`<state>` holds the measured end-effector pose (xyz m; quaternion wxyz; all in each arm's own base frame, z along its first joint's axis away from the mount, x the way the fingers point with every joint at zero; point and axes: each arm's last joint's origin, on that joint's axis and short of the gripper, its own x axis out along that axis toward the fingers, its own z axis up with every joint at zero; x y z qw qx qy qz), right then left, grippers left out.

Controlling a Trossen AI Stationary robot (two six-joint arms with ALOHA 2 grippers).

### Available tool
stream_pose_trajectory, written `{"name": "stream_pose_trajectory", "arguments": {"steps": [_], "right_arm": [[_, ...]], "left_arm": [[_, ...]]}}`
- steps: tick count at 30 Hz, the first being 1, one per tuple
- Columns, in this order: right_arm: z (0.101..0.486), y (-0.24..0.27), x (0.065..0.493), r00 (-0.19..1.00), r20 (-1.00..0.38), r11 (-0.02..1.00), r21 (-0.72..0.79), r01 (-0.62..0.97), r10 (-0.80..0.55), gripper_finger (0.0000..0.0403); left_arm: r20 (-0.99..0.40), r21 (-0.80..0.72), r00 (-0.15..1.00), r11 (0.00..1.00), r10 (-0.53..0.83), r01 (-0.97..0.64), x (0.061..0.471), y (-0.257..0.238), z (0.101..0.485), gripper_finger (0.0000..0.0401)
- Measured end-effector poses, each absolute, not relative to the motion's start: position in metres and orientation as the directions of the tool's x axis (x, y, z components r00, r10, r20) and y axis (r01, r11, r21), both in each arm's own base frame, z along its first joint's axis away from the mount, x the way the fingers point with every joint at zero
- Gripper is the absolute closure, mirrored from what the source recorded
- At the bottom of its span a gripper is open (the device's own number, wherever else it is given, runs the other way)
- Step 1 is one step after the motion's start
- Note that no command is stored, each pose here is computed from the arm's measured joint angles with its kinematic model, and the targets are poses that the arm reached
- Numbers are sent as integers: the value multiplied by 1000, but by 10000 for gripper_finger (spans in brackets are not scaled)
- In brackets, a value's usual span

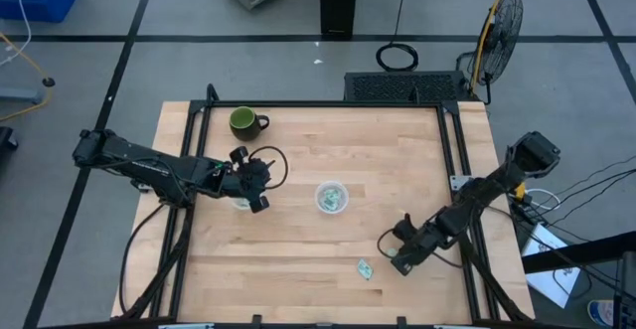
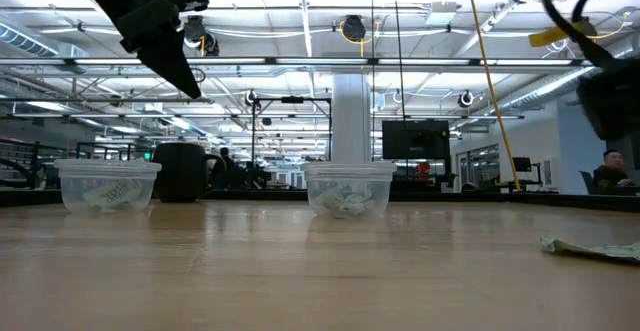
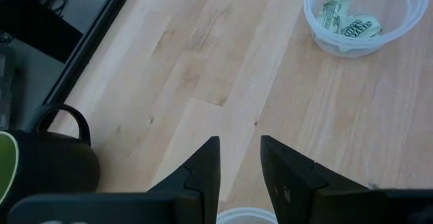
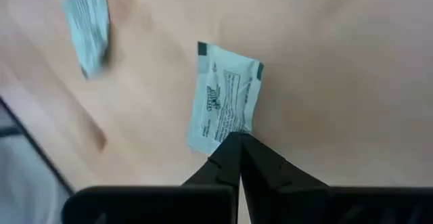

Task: Pick and place Stevia / Truvia into bins
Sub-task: Put the white stevia packet into the right transparent container

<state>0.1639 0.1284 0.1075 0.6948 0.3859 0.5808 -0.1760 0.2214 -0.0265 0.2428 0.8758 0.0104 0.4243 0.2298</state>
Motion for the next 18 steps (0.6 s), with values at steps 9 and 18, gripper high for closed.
{"name": "stream_pose_trajectory", "arguments": {"steps": [9, 18], "right_arm": [[129, 109, 176, 499, -864, 834, 320, 450, 63, 396], [140, 83, 190, 576, -816, 939, 166, 302, -41, 320]], "left_arm": [[-738, 210, 535, 894, 411, -397, 221, -27, 243, 288], [-714, 186, 572, 897, 404, -401, 225, -27, 245, 288]]}}
